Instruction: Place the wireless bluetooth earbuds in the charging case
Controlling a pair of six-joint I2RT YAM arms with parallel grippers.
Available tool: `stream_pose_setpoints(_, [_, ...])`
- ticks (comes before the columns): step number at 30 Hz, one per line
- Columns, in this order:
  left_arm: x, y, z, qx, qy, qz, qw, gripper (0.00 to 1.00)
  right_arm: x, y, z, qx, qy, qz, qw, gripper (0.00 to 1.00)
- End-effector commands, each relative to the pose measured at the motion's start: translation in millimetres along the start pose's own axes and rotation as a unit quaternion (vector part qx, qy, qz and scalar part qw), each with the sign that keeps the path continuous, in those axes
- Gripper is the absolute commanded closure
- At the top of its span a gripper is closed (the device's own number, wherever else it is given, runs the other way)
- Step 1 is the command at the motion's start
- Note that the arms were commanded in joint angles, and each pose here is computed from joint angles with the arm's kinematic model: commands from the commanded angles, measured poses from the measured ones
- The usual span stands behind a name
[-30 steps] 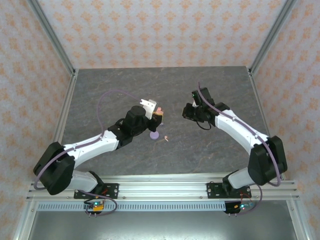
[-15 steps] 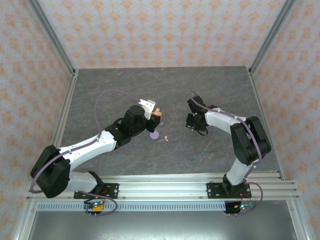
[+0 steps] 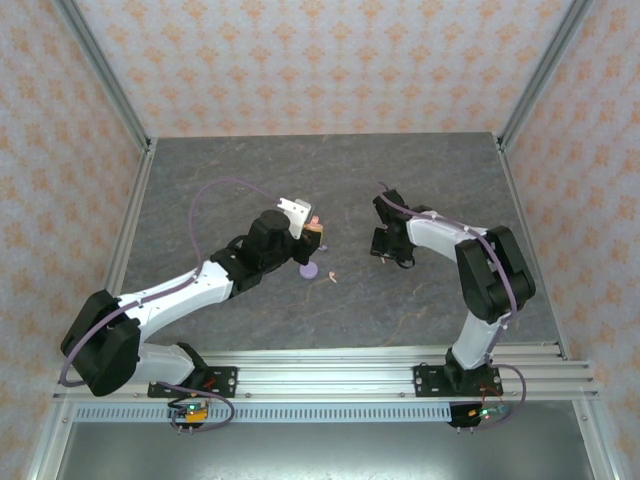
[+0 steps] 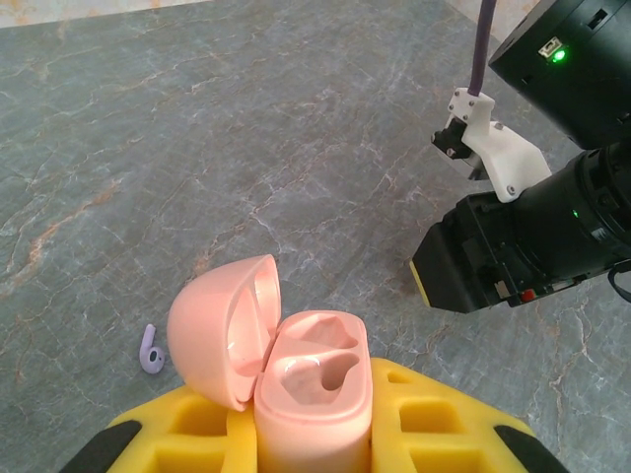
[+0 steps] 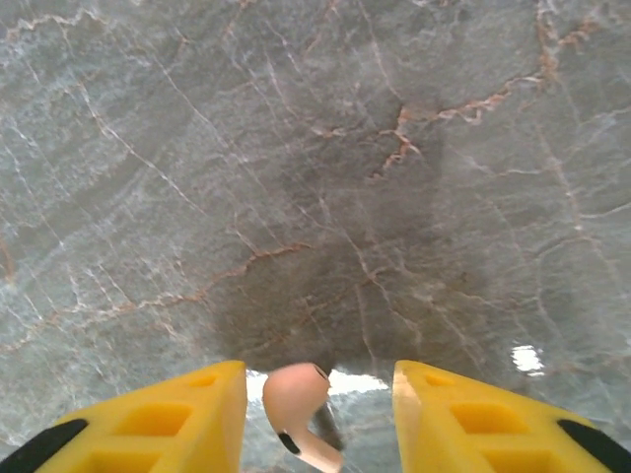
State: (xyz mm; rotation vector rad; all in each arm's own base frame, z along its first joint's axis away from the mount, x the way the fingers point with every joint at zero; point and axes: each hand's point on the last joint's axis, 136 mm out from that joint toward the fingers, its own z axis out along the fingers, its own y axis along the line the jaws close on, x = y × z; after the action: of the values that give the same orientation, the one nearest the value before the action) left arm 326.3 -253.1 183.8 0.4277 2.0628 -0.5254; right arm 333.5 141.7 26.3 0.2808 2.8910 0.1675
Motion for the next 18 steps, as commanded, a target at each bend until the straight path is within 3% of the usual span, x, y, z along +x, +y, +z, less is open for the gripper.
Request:
stream_pose_setpoints(1, [-21,-2,-10,-0.006,-0.024,0.007,1.000,0.86,2,-10,-10,0.034,0.034,-0.062,0.997,0.54])
stream_pose_setpoints(8, [-23,-4,-12,-0.002,-0.029,0.006,1.000,0.86,9,3,-14,0.013,0.100,-0.158,0.982,0.55])
stream_pose_setpoints(18, [-24,-5,-14,0.001,-0.032,0.006,0.999,0.86,3,6,-7,0.023,0.114,-0.165,0.979,0.60])
